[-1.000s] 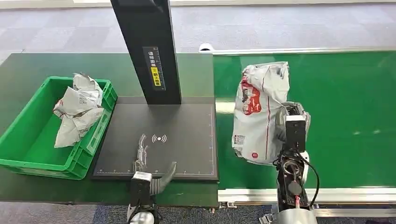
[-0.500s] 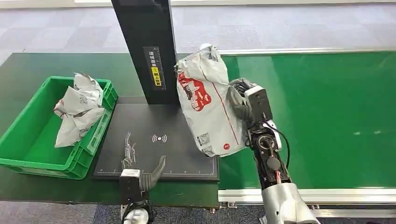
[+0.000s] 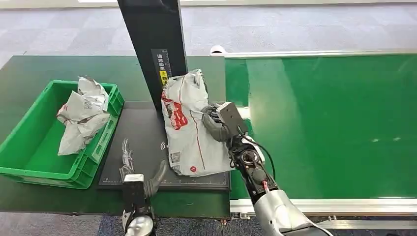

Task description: Moved the parcel from conveyor to table for the left to box.

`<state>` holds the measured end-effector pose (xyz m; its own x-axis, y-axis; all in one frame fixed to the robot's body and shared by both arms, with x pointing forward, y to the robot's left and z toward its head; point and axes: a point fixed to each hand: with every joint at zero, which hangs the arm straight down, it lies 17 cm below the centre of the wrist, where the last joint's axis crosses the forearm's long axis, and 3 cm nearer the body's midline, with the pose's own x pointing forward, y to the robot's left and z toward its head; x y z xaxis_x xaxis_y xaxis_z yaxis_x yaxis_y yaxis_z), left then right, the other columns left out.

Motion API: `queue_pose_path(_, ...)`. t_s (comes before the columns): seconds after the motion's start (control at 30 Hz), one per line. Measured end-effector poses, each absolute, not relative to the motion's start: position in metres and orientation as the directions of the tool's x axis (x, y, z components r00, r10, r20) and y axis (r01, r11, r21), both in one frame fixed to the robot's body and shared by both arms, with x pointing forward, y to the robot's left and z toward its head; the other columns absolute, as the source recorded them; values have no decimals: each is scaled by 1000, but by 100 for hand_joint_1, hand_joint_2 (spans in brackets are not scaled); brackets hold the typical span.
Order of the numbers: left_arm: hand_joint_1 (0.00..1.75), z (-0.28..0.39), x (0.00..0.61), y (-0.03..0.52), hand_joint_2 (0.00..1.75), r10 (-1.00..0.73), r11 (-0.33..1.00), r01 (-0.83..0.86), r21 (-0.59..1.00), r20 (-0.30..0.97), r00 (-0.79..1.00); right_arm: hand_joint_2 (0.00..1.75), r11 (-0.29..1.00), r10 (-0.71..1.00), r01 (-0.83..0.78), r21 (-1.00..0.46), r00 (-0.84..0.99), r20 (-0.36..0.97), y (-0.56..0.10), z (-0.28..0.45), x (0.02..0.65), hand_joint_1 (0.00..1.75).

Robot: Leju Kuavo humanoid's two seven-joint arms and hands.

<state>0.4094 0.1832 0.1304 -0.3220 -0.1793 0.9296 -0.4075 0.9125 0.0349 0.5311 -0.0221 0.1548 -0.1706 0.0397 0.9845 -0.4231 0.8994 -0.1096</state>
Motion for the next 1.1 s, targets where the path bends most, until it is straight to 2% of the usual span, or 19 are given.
queue_pose_path(0.07,0,128,409,183,175,-179,912,-408,36,932,-317,175,893,43,-436,-108,-156,987,-18,150,529,175)
queue_pose_path(0.1,0,128,409,183,175,-178,912,-408,37,933,-314,175,891,46,-440,-108,-150,988,-16,148,528,106)
queue_pose_path(0.13,0,127,409,183,175,-178,912,-409,38,933,-312,175,890,48,-444,-108,-144,988,-15,146,527,0)
queue_pose_path(0.57,0,123,408,185,175,-180,910,-413,42,936,-301,175,892,74,-436,-116,-112,991,-16,131,525,0)
queue_pose_path(0.77,0,115,400,183,175,-198,911,-407,67,937,-288,175,921,84,-351,-168,-243,966,-39,148,528,0)
queue_pose_path(0.93,0,105,379,188,175,-215,906,-413,90,939,-268,175,983,67,-138,-117,-320,945,-137,149,523,0)
queue_pose_path(1.1,0,97,355,199,175,-244,899,-420,121,937,-251,175,993,46,118,-2,-380,924,-252,136,468,0)
